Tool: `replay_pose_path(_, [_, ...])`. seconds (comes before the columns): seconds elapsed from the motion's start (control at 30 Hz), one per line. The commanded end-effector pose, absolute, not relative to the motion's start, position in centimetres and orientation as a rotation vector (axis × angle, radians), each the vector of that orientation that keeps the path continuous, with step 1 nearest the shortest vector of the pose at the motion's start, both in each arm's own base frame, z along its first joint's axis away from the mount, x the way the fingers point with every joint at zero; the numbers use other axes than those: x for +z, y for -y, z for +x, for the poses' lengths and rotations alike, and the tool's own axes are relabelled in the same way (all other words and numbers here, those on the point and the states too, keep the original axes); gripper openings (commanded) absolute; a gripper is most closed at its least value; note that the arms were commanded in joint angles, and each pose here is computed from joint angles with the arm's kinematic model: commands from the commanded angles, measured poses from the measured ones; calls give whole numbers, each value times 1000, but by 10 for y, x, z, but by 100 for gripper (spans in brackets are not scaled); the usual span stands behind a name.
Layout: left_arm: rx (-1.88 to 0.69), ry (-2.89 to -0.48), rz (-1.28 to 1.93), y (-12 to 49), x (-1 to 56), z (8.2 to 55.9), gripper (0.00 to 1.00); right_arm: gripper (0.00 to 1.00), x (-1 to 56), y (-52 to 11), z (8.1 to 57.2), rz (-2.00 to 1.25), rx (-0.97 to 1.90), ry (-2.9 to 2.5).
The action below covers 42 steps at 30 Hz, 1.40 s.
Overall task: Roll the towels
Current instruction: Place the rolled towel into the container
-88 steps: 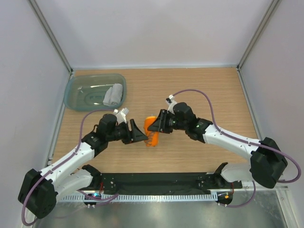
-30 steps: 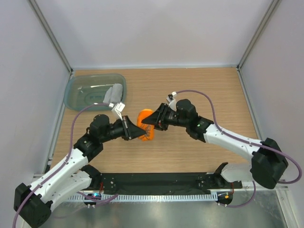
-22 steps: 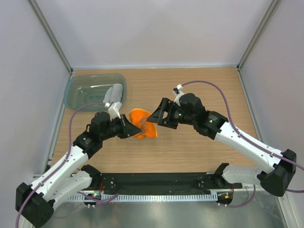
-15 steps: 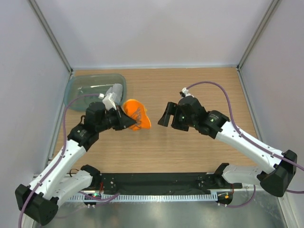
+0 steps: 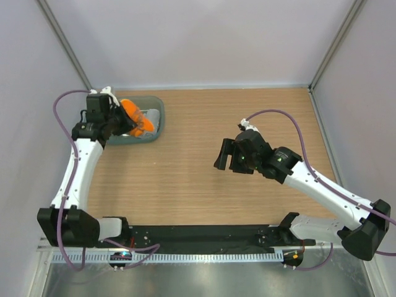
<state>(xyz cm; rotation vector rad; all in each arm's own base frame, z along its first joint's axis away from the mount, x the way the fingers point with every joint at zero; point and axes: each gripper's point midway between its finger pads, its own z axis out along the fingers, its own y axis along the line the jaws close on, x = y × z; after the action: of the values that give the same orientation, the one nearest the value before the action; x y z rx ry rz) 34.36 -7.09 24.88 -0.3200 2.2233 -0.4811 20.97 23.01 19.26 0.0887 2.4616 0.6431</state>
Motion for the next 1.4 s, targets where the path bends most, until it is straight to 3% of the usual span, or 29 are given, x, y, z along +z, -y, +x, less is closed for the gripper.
replay_pose_path(0.0, [-257,-2216,-347,26,260,362,0,83,198,-224,212,52,622,-2435])
replay_pose_path(0.3, [368,-2276,-443,-90,240,409,0,83,185,-227,206,7,622,-2490])
replay_pose_path(0.6, [676,-2440,-355,-122,184,441,0,83,179,-224,204,-41,588,-2522])
replay_pose_path(0.83, [709,-2522,-261,-96,149,464,0,83,175,-224,206,-32,594,-2529])
replay_pose_path(1.17, [680,-2624,6,-11,101,467,0,82,167,-219,203,-8,608,-2542])
replay_pose_path(1.37, [518,-2667,38,15,84,470,0,82,168,-216,203,-2,609,-2539])
